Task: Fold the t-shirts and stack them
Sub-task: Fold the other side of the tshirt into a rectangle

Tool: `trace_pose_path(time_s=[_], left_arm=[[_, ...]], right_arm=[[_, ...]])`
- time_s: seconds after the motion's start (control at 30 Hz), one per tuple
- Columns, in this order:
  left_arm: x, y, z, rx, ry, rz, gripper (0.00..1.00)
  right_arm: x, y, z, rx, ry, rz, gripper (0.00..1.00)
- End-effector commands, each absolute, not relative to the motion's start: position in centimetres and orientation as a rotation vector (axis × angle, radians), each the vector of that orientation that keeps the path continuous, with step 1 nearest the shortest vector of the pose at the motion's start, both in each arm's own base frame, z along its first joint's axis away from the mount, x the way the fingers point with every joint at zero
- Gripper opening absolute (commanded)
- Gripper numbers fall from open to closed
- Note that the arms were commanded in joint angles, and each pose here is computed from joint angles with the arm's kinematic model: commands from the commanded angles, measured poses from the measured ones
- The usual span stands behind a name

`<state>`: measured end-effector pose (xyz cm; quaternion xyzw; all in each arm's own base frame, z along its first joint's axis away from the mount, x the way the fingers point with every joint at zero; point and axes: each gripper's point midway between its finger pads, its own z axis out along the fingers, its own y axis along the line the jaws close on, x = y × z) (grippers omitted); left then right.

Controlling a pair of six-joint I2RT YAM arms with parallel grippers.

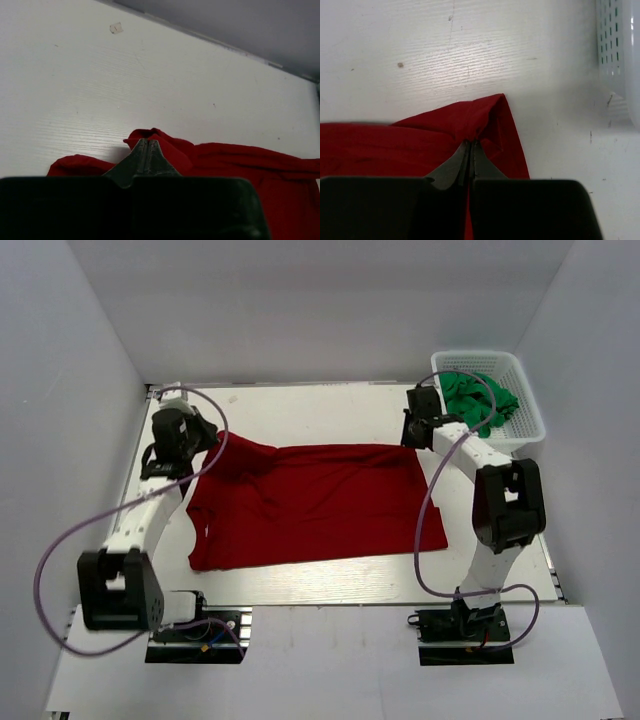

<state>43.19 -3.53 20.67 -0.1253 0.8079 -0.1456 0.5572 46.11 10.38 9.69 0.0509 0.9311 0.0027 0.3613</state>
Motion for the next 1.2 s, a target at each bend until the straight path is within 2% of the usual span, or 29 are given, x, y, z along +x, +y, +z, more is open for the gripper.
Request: trace_pose_path(time_s=[0.0, 0.17, 0.63, 0.8, 0.97, 1.03, 1.07, 1.1, 1.13, 1.17], left_arm=[[40.1, -2.0, 25.0, -0.363, 1.789, -0.292, 0.0], [36.5, -1.7, 23.3, -0.459, 1.778, -0.313, 0.0], [25.7, -0.5, 13.2, -0.939, 1.944, -0.315, 0.0], [23.5, 0.4, 10.4, -1.091, 1.985, -0.242, 0.0], [22.8, 0.3, 8.1, -1.128, 2.06, -0.206, 0.0], [22.3, -0.2, 6.9, -1.17, 2.127, -0.199, 0.0], [21.5, -0.4, 6.5, -1.204, 2.171, -0.187, 0.04], [21.0, -0.6, 6.0, -1.226, 2.207, -0.181, 0.21], [20.2, -0.9, 5.3, -1.274, 2.241, -0.17, 0.26], [19.5, -1.1, 5.2, -1.309, 2.272, -0.164, 0.32]], right_arm=[[45.6, 10.0, 13.0, 0.156, 2.303, 0.051, 0.0], [43.8, 9.4, 13.7, 0.173, 2.288, 0.057, 0.0], [37.2, 8.0, 10.6, 0.261, 2.398, 0.055, 0.0], [34.1, 8.8, 8.2, 0.29, 2.475, 0.142, 0.0], [31.4, 8.0, 5.6, 0.332, 2.529, 0.107, 0.0], [30.7, 7.9, 5.1, 0.333, 2.556, 0.102, 0.09], [30.2, 7.4, 4.9, 0.341, 2.568, 0.077, 0.23], [30.0, 7.2, 4.9, 0.351, 2.573, 0.06, 0.3], [29.1, 6.8, 4.7, 0.352, 2.601, 0.031, 0.3], [28.7, 6.5, 4.7, 0.352, 2.61, 0.013, 0.38]])
